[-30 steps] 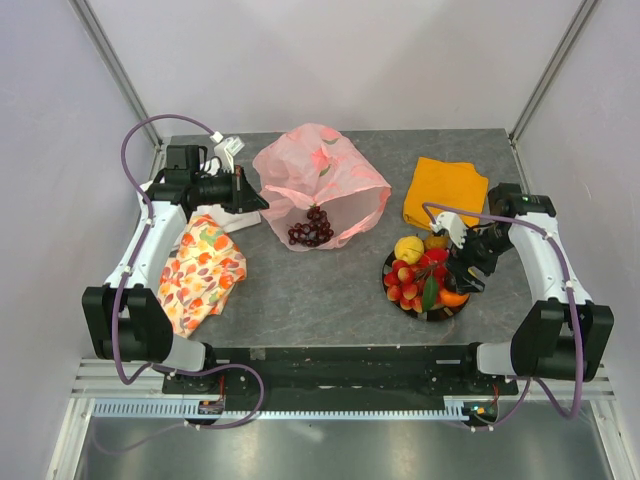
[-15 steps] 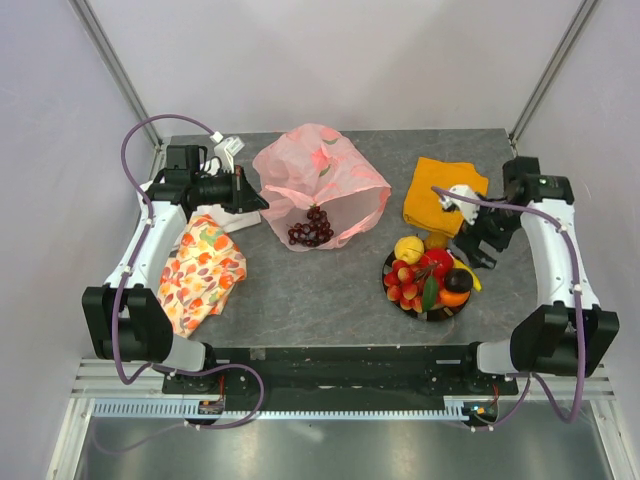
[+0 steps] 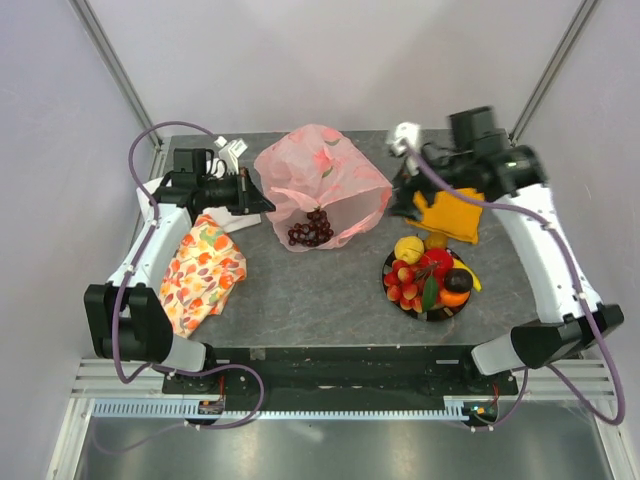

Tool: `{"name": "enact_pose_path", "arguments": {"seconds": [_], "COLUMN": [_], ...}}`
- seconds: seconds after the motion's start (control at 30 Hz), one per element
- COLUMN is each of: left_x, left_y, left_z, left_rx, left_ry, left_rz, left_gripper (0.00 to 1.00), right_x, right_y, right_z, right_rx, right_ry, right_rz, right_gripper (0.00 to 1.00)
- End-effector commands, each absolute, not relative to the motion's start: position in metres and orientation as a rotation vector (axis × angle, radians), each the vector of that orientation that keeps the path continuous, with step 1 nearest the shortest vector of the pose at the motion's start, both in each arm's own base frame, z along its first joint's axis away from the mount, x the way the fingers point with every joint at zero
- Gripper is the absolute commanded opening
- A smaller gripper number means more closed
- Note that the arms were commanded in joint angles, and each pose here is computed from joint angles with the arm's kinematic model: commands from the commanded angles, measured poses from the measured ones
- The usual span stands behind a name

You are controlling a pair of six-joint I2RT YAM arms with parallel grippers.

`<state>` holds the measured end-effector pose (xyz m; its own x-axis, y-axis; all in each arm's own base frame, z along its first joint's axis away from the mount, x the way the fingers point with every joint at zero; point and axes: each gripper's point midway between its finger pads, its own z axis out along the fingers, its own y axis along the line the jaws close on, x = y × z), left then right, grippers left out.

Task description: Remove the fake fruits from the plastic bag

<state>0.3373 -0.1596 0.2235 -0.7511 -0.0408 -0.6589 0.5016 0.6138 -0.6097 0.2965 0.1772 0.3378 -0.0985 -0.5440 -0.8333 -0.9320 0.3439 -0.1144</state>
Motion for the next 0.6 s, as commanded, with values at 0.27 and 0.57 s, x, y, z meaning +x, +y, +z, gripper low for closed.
{"name": "enact_pose_path", "arguments": {"seconds": [0.27,0.57], "left_x": [0.357,0.346], "left_y": [-0.155,-0.143], "left_z": [0.235,0.224], "left_rx": [-0.08,-0.185], "left_ry": [2.192,2.187], "left_rz": [-1.338,-1.371], "left_gripper": [0.02,0.02], "right_x": [0.306,0.362], "right_y": [0.342,0.379], "right_z": [0.21,0.137], "right_rx": [-1.554,-1.561], "right_ry": [1.619,1.695], "right_rz": [0.621,0.544], "right_gripper": [0.79,0.83]}}
